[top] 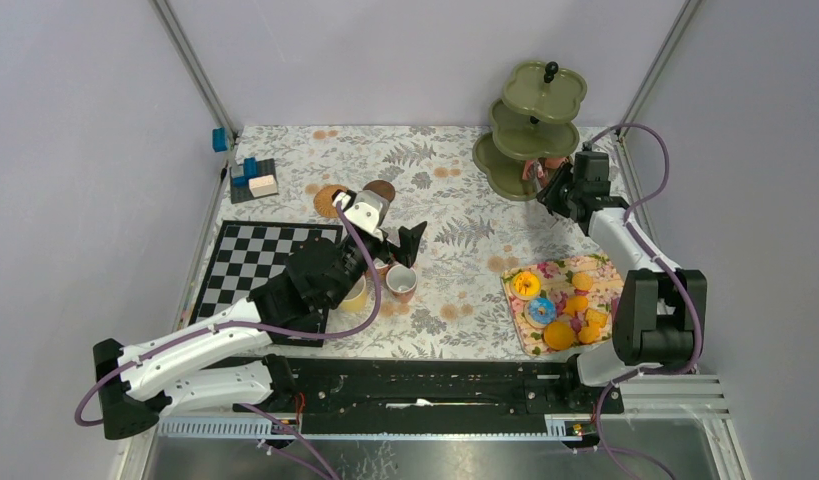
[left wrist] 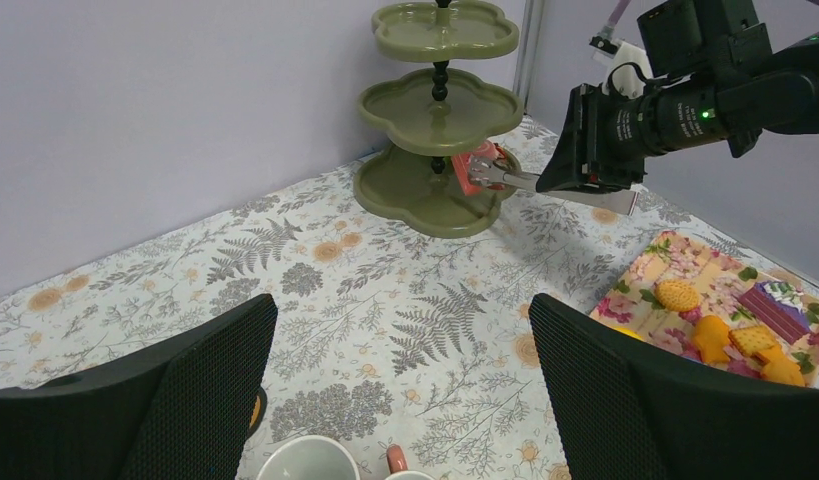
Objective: Serve the afternoon tea
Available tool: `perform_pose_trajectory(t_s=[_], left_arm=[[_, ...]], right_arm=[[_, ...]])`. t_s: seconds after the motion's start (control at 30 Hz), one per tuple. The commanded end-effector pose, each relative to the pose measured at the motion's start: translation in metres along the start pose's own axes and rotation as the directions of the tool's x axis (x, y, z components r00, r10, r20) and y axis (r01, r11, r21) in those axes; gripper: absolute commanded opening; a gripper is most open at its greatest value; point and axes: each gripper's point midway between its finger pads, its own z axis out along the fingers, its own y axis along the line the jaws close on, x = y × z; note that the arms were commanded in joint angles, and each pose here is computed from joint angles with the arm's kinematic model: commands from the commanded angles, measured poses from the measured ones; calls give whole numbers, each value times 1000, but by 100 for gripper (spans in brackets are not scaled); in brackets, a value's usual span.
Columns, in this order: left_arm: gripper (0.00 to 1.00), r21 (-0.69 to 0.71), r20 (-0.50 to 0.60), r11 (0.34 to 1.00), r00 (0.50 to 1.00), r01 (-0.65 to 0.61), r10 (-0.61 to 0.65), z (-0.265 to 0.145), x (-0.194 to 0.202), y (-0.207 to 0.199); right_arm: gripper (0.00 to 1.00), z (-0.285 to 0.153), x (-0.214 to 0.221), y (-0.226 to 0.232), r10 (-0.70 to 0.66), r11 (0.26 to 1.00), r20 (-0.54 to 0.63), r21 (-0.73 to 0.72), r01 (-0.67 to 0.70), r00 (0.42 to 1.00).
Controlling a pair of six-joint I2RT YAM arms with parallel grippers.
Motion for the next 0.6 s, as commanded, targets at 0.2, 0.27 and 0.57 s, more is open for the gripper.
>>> perform_pose_trajectory(t_s=[0.2,0.27,0.57], left_arm=[[99,-16,41,1000,999,7,-6,-1,-9,3],[99,-17,40,1000,999,5,-4,-1,-8,3],[99,-13,33,1000,999,2,-1,1,-6,1]], right_arm=[[38,13,-27,10,20,1000,69,-19,-19,997],[40,15,-25,10,23,1000,63,-20,-22,998],[52,9,-25,10,8,1000,55,-18,-7,998]])
